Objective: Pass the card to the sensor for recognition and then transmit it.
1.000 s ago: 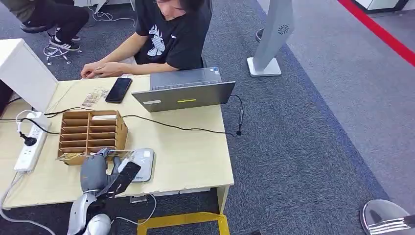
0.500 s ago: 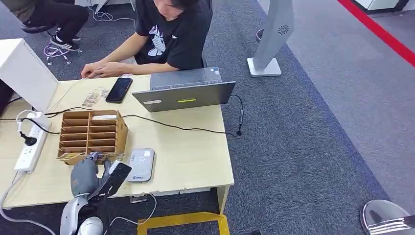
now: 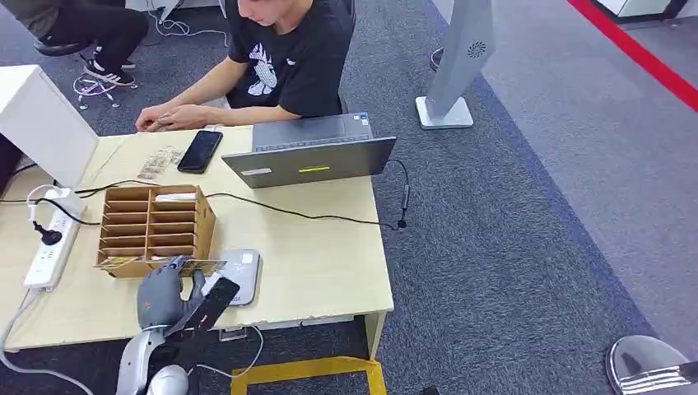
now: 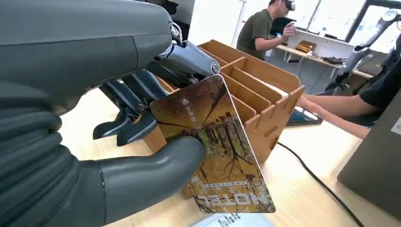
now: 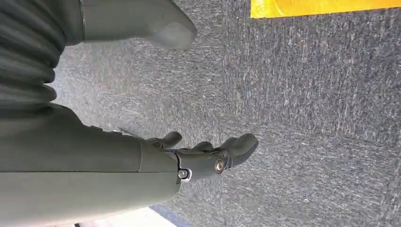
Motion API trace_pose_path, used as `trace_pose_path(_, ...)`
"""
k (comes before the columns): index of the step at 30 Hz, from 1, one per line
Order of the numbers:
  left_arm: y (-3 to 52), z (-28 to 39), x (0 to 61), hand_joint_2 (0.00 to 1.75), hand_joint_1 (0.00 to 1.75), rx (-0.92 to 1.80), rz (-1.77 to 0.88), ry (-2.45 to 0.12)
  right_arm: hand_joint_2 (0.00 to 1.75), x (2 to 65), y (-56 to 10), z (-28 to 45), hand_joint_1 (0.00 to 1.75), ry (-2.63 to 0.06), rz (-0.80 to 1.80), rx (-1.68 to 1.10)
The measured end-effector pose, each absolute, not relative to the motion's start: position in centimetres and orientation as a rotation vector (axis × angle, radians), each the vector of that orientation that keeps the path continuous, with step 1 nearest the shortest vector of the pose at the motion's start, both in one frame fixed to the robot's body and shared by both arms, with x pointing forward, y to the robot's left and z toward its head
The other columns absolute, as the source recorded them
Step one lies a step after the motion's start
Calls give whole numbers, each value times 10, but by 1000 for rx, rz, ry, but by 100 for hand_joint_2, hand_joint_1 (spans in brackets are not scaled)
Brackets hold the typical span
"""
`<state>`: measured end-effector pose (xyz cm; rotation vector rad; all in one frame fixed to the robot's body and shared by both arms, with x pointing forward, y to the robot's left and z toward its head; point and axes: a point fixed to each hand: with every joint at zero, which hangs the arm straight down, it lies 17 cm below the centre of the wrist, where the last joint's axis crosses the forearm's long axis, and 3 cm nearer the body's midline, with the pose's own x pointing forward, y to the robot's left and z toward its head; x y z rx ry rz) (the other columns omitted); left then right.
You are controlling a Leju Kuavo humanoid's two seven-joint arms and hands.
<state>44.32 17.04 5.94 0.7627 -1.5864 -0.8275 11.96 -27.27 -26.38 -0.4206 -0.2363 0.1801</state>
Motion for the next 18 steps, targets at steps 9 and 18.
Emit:
trace_pose_path(9,158,51,446,175,175,735,-853,-1560,175,121,-272,-264,0,-239,180,-419)
trace_pose_path(18,137,28,435,175,175,687,-911,-1514,175,121,-272,-264,0,-240,175,-417)
